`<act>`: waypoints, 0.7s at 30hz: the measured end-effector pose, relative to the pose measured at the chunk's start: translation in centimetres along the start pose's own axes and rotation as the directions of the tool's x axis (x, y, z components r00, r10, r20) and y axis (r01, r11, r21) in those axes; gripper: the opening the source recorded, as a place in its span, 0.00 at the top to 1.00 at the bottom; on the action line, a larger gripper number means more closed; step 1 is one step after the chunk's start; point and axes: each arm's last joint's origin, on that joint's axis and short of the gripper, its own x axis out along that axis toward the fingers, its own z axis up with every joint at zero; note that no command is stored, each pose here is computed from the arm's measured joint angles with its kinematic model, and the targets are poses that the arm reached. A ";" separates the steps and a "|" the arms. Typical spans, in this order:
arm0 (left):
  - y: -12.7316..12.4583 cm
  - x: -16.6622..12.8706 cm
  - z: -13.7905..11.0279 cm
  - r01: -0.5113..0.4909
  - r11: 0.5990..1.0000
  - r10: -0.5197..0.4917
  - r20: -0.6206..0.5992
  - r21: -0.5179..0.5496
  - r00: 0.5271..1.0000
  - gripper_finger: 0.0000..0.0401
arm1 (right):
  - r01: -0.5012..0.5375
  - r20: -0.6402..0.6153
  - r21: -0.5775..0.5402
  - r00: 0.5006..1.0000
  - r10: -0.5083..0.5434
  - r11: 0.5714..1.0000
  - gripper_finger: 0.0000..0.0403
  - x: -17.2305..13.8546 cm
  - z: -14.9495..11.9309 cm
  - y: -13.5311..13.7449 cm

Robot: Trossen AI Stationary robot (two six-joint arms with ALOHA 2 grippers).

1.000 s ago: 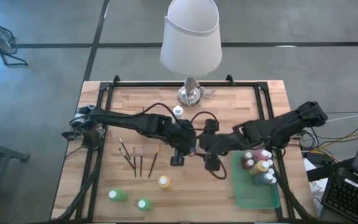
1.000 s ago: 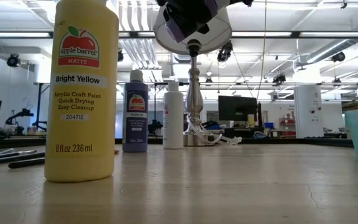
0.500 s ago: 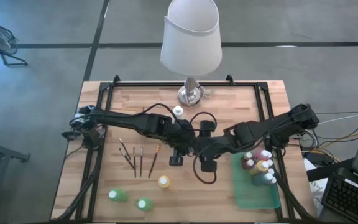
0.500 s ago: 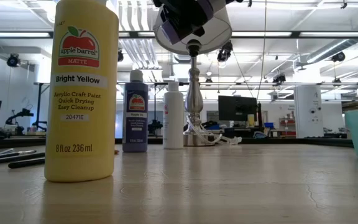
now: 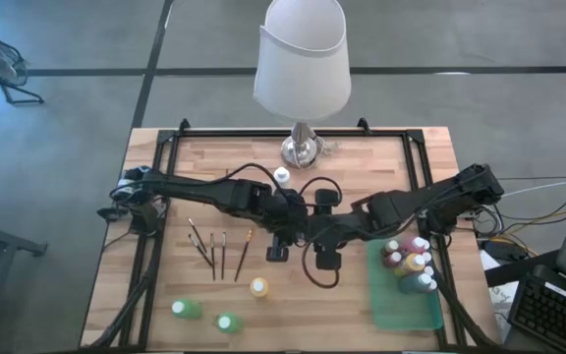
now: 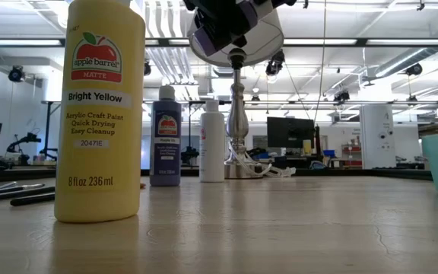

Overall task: Pick & Place Paint Supplies
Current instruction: Put the purple paint bottle into the green bin

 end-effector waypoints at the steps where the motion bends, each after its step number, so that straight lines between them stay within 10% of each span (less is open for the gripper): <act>1: 0.0 0.0 0.0 0.000 1.000 0.000 0.000 0.000 1.000 0.68 | 0.000 0.000 0.000 1.000 0.000 1.000 0.52 0.0 0.0 0.0; 21: 0.0 0.0 0.2 -0.001 1.000 0.001 0.022 0.000 1.000 0.68 | -0.035 -0.008 0.002 0.999 0.035 0.999 0.72 0.1 0.0 -0.2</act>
